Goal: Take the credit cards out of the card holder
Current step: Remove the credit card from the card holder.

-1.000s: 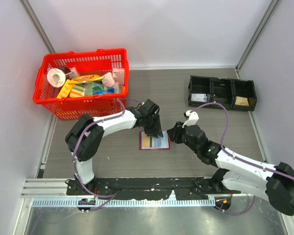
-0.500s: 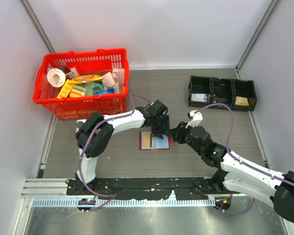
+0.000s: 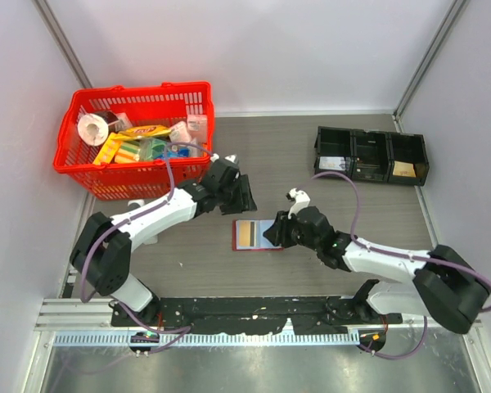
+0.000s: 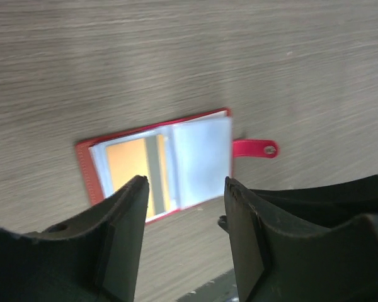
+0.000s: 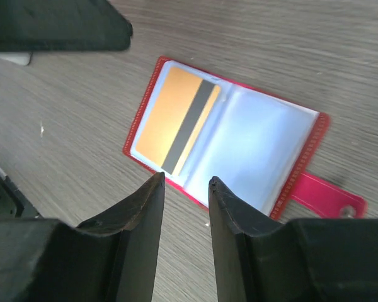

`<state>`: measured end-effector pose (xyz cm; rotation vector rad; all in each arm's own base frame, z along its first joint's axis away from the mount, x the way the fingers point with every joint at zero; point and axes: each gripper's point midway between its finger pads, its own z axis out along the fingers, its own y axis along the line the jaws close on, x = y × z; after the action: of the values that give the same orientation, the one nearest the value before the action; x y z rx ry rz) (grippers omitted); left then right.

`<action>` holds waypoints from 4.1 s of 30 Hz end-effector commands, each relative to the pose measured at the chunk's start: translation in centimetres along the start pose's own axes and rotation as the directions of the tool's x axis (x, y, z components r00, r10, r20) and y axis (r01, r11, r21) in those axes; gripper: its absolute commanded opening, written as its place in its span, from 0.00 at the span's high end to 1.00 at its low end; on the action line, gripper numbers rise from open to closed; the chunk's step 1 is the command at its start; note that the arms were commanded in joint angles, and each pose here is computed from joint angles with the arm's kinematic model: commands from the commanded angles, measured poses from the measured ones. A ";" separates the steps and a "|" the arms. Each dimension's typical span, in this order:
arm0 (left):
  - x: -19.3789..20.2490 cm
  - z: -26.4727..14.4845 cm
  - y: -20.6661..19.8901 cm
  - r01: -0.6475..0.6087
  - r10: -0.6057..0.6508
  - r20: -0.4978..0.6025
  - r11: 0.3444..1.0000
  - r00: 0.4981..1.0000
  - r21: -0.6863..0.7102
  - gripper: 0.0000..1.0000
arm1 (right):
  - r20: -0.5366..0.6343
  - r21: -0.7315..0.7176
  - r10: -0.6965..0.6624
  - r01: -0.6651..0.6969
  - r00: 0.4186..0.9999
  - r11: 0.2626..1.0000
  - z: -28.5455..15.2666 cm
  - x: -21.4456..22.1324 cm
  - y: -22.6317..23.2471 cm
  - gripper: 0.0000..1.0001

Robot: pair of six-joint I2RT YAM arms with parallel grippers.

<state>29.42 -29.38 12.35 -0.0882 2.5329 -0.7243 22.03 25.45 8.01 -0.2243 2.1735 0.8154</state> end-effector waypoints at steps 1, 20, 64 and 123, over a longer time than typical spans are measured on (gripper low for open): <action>1.5 -0.2 4.2 0.003 -0.002 0.003 0.992 1.000 -0.124 0.48 | 0.051 -0.210 0.061 -0.049 0.997 0.977 1.6 -2.9 5.3 0.61; 5.2 0.6 4.9 -0.167 0.137 -0.174 0.972 0.975 -0.167 0.51 | -0.067 -0.192 0.292 -0.300 0.954 0.934 6.2 0.3 1.6 0.61; 9.5 4.2 7.2 -0.236 0.169 -0.243 0.930 0.955 -0.281 0.71 | -0.156 -0.237 0.378 -0.406 0.913 0.883 7.0 1.1 0.9 0.69; 10.7 4.8 6.4 -0.084 0.060 -0.236 0.992 0.970 -0.095 0.84 | -0.152 -0.588 0.302 -0.332 0.941 0.738 3.3 -0.9 7.3 0.75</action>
<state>24.11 -27.57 2.32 0.0848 2.7485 -0.5197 24.79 29.81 3.80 0.1041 2.1622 1.4523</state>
